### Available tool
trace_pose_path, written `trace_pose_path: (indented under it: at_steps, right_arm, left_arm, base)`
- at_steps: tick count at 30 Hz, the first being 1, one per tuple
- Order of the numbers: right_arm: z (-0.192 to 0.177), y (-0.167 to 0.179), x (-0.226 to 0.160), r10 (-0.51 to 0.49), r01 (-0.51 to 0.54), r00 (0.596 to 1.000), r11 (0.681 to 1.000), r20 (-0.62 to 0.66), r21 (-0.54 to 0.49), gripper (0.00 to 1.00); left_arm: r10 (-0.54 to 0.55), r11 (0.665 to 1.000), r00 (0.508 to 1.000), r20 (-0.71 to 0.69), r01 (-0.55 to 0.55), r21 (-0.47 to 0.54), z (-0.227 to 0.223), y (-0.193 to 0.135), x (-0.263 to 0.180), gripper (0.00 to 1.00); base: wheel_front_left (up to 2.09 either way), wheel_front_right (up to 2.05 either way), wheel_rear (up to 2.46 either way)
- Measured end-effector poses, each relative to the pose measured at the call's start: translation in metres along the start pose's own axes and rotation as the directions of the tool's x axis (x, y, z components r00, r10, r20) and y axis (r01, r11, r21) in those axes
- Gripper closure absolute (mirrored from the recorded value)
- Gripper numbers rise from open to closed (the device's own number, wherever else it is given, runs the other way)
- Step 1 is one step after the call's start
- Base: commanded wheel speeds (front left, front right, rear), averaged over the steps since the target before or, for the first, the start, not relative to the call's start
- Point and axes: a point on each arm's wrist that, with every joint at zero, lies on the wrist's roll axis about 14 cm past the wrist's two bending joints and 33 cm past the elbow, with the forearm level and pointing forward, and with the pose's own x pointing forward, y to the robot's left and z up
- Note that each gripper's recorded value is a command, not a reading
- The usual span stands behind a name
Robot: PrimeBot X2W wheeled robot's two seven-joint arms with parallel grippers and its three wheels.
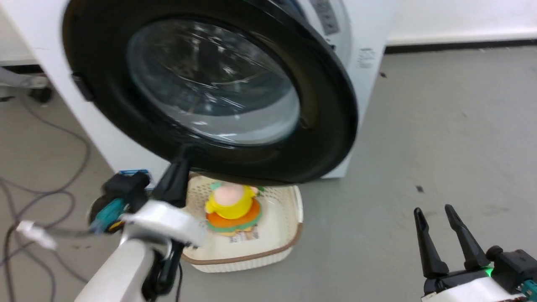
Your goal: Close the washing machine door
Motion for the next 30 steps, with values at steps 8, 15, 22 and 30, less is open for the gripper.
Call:
trace_pose_path:
  at_steps: [8, 15, 22, 30]
  right_arm:
    - [0.007, 0.027, 0.004, 0.093, -0.094, 0.995, 0.996, 0.025, 0.005, 0.00]
    - [0.012, 0.039, 0.005, 0.137, -0.137, 0.990, 0.991, 0.042, 0.004, 0.00]
    - [0.007, 0.049, 0.004, 0.168, -0.168, 0.985, 0.986, 0.028, 0.011, 0.00]
    - [0.000, 0.069, 0.010, 0.249, -0.249, 0.968, 0.968, 0.001, -0.002, 1.00]
  left_arm:
    - [0.178, 0.974, 0.973, 0.145, -0.195, 0.118, 0.039, 0.031, -0.070, 1.00]
    - [0.297, 0.946, 0.939, 0.173, -0.314, 0.080, 0.038, 0.039, -0.112, 0.00]
    - [0.320, 0.942, 0.944, 0.086, -0.327, 0.082, 0.006, 0.037, -0.138, 0.00]
    - [0.340, 0.932, 0.939, 0.046, -0.343, 0.115, -0.009, 0.043, -0.149, 0.00]
  base:
    - [0.00, 0.00, 0.00]
    - [0.00, 0.00, 0.00]
    - [0.00, 0.00, 0.00]
    - [0.00, 0.00, 0.00]
